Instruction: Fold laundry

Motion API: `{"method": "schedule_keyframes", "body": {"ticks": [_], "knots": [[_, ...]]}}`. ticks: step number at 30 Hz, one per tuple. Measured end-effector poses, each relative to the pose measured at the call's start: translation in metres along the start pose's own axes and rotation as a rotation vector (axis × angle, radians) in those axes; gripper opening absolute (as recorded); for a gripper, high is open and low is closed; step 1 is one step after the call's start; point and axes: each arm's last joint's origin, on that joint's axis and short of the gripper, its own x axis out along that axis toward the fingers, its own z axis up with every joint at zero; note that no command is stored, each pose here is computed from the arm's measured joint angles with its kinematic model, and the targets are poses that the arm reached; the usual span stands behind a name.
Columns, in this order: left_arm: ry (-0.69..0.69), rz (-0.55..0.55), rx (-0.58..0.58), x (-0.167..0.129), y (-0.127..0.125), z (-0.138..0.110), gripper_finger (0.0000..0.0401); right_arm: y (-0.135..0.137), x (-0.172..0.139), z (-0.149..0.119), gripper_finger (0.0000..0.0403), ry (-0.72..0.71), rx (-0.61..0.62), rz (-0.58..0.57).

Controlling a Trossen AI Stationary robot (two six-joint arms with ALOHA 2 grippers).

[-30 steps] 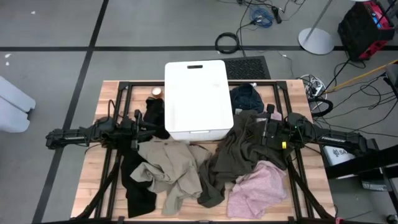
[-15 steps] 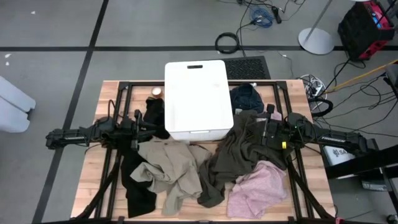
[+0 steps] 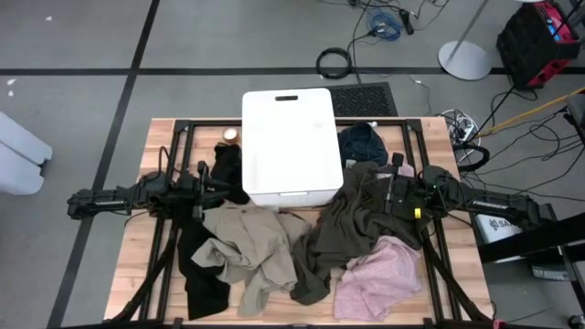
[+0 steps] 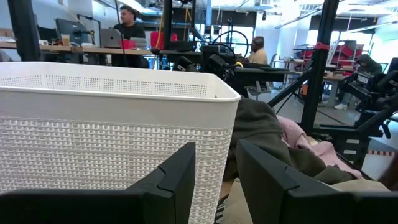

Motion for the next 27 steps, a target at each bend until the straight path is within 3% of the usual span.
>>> {"method": "schedule_keyframes", "body": {"ticks": [27], "knots": [[0.000,0.000,0.000,0.0000,0.0000,0.0000,0.0125,-0.0002,0.0000,0.0000,0.0199,0.003,0.000,-0.007]]}}
